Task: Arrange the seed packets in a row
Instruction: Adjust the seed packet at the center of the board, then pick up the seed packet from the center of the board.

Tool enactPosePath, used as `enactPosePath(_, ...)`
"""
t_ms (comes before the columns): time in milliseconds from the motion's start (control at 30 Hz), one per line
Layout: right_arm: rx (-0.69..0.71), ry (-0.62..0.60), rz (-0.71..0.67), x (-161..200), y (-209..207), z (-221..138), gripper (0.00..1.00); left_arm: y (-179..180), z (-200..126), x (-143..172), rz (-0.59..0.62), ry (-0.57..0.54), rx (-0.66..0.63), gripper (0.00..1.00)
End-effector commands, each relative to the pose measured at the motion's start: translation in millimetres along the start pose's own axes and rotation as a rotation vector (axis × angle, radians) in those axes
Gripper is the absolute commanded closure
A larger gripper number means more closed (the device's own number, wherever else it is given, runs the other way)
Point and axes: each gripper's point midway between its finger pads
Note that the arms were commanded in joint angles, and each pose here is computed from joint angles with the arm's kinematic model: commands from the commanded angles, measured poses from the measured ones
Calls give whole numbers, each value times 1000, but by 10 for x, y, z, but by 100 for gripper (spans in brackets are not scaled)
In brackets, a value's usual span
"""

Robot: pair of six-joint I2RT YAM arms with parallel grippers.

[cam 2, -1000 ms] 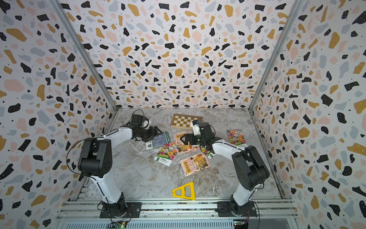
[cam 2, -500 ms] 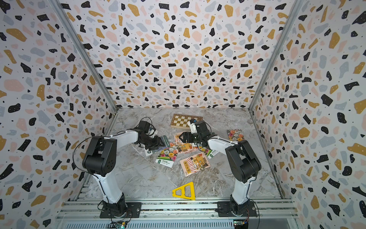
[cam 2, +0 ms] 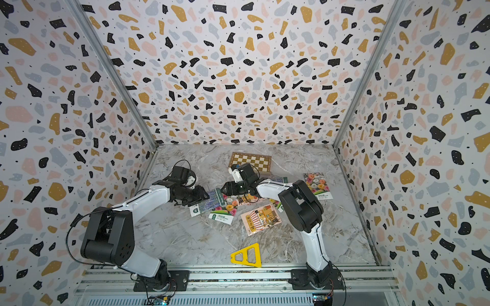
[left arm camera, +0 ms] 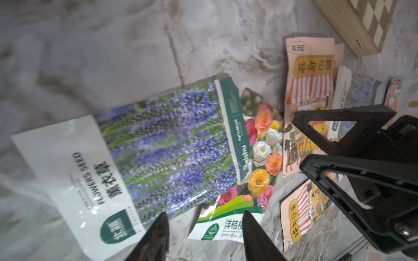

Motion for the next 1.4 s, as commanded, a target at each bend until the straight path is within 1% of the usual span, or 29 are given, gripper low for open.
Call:
enactPosePath(0, -34, 44, 17, -42, 113, 96, 35, 272, 54, 59, -113, -16, -65, 53)
enactPosePath(133, -39, 59, 35, -57, 61, 237, 40, 368, 120, 164, -130, 15, -82, 54)
enactPosePath(267, -28, 83, 53, -30, -15, 333, 45, 423, 187, 272, -137, 55, -93, 59)
enactPosePath(400, -71, 113, 75, 41, 16, 389, 51, 491, 250, 372, -131, 90, -111, 63)
enactPosePath(500, -98, 136, 96, 93, 33, 418, 54, 547, 286, 436, -126, 109, -129, 65)
enactPosePath(600, -130, 154, 110, 125, 82, 430, 55, 574, 276, 449, -116, 107, -143, 67)
enactPosePath(833, -233, 159, 109, 65, 311, 377, 63, 593, 266, 441, -100, 107, -153, 70)
enactPosePath(967, -260, 148, 108, -5, 399, 321, 73, 571, 255, 414, -96, 100, -146, 71)
enactPosePath(1033, -259, 129, 103, -56, 435, 277, 81, 525, 218, 351, -95, 80, -133, 71)
enactPosePath(1100, -253, 103, 100, -128, 465, 213, 93, 437, 148, 236, -97, 42, -107, 70)
enactPosePath(1167, -251, 61, 105, -232, 496, 124, 100, 320, 54, 109, -107, -5, -69, 66)
enactPosePath(1233, -273, -7, 101, -375, 566, -38, 100, 172, -63, -29, -127, -62, -14, 57)
enactPosePath(1267, -282, -47, 108, -447, 585, -142, 100, 62, -126, -107, -137, -94, 34, 47)
enactPosePath(1300, -300, -86, 112, -530, 615, -252, 100, -54, -184, -187, -134, -124, 88, 40)
enactPosePath(1367, -346, -169, 144, -705, 660, -527, 100, -250, -335, -356, -161, -189, 175, 28)
Point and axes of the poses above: each gripper's point midway between its finger pads, its own z axis out along the fingers, its own y axis along the line the jaws close on, x = y × z, and after that the axes turned 7 degrees about z, right-handed
